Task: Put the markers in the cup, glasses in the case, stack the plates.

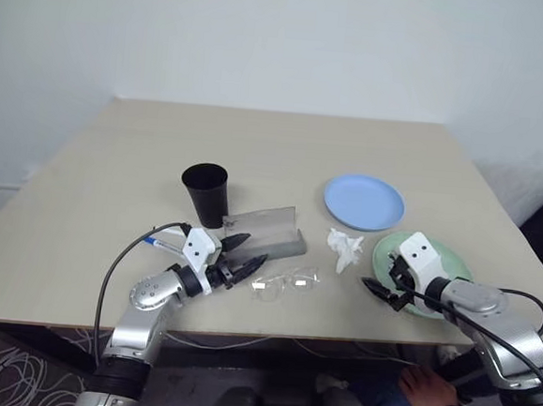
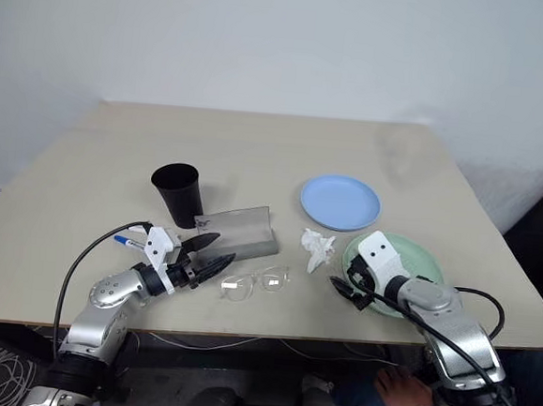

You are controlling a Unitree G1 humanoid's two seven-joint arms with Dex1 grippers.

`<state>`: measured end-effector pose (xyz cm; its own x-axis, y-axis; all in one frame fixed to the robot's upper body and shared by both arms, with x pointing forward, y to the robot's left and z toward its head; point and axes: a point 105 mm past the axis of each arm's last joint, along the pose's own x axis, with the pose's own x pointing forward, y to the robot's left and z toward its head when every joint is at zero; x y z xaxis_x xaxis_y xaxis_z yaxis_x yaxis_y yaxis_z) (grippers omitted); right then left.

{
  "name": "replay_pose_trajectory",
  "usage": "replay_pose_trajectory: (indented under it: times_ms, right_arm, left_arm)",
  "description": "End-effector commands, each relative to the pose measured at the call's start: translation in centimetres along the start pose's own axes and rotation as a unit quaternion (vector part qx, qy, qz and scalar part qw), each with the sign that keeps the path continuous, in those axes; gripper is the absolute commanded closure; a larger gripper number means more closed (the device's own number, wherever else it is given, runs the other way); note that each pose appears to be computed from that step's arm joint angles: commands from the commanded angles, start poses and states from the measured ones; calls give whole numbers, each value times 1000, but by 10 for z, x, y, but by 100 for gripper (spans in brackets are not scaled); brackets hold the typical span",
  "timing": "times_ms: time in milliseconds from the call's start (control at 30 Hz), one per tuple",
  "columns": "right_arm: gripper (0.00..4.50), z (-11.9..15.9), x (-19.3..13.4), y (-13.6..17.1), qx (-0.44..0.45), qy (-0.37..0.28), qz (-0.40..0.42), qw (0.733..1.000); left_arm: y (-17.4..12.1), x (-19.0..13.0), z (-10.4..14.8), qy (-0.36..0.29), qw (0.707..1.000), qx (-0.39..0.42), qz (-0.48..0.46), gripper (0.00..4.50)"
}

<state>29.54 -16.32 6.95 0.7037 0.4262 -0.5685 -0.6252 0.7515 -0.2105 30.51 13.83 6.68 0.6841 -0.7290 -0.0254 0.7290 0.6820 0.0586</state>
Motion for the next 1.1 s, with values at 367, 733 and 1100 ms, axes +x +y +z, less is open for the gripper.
replay_pose_trajectory:
  times_ms: [367,733,1100]
  right_arm:
    - [4,8,-8,-5,-70,61,-59,994]
    - [4,6,-10,-5,-81,79,-61,992]
    - [4,-2,-11,-13,-86,113,-89,986]
  left_arm:
    - [-5,3,22,-19,1000,22,-4,128]
    - [-6,3,25,-15,1000,22,-5,128]
    - [-5,5,24,-16,1000,21,-6,128]
